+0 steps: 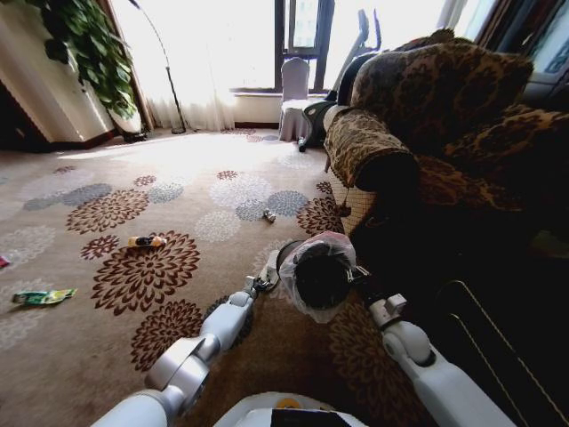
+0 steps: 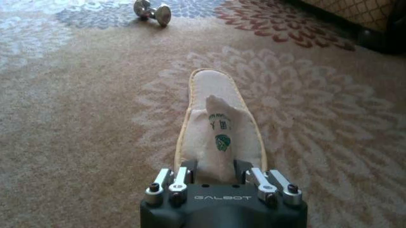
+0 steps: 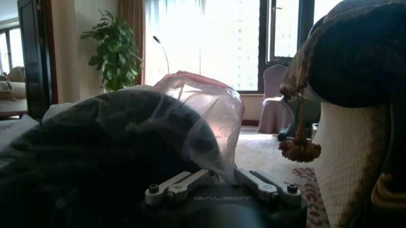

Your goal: Pick up the trash from the ground and place it into the trash bin.

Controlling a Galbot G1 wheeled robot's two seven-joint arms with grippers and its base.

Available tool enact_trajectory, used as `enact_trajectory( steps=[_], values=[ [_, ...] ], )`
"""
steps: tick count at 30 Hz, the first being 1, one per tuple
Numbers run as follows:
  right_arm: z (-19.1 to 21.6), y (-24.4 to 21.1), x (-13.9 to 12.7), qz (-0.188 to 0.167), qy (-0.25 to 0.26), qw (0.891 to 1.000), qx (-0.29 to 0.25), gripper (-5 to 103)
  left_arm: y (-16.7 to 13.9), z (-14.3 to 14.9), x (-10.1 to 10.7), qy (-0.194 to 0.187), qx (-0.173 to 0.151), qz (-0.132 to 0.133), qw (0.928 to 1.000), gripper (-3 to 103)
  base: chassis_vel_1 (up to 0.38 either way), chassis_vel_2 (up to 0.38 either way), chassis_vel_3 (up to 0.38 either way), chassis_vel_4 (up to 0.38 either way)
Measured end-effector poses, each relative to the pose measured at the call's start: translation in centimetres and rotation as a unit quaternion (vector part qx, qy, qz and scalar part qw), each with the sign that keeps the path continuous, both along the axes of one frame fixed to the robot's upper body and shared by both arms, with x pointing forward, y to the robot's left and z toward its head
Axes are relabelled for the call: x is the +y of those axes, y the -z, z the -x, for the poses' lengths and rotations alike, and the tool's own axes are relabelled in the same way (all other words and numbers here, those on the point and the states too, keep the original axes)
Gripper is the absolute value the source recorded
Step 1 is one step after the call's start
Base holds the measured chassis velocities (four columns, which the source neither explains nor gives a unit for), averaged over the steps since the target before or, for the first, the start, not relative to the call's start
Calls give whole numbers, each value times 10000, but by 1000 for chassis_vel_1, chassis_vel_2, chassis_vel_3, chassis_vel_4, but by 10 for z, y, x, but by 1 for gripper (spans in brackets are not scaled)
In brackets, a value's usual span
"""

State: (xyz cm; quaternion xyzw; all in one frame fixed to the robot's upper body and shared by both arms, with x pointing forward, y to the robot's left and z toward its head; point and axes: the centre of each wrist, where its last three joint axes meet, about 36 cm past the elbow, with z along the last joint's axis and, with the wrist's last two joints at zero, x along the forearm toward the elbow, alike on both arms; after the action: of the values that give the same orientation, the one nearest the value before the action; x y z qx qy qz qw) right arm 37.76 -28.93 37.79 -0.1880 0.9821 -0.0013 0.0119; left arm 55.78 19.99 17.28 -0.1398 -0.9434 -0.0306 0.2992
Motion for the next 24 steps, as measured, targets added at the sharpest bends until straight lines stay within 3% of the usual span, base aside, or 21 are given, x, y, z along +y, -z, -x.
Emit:
enact_trajectory(
  steps=[4,8,10,14,17,22,24],
  values=[
    [0,1,0,-9,9,10000,9,0,1,2,2,24,-16,-14,10000,36,0,0,0,0],
    [-1,3,2,-22,14,10000,17,0,2,5,7,18,-43,-16,10000,20,0,0,0,0],
    [-1,3,2,-23,12,10000,16,0,1,6,10,22,-60,-26,10000,20,0,0,0,0],
    [-4,4,3,-23,16,10000,8,0,-6,12,18,64,-192,49,9998,9,0,0,0,0],
    [-8,5,4,-37,23,10000,1,0,-15,23,21,84,-305,296,9991,1,0,0,0,0],
    [-10,5,5,-44,16,10000,-9,0,-22,36,26,-13,-350,529,9980,0,0,0,0,0],
    [-14,5,5,-40,23,10000,-33,0,-29,47,29,-163,-349,752,9964,0,0,0,0,0]
  ],
)
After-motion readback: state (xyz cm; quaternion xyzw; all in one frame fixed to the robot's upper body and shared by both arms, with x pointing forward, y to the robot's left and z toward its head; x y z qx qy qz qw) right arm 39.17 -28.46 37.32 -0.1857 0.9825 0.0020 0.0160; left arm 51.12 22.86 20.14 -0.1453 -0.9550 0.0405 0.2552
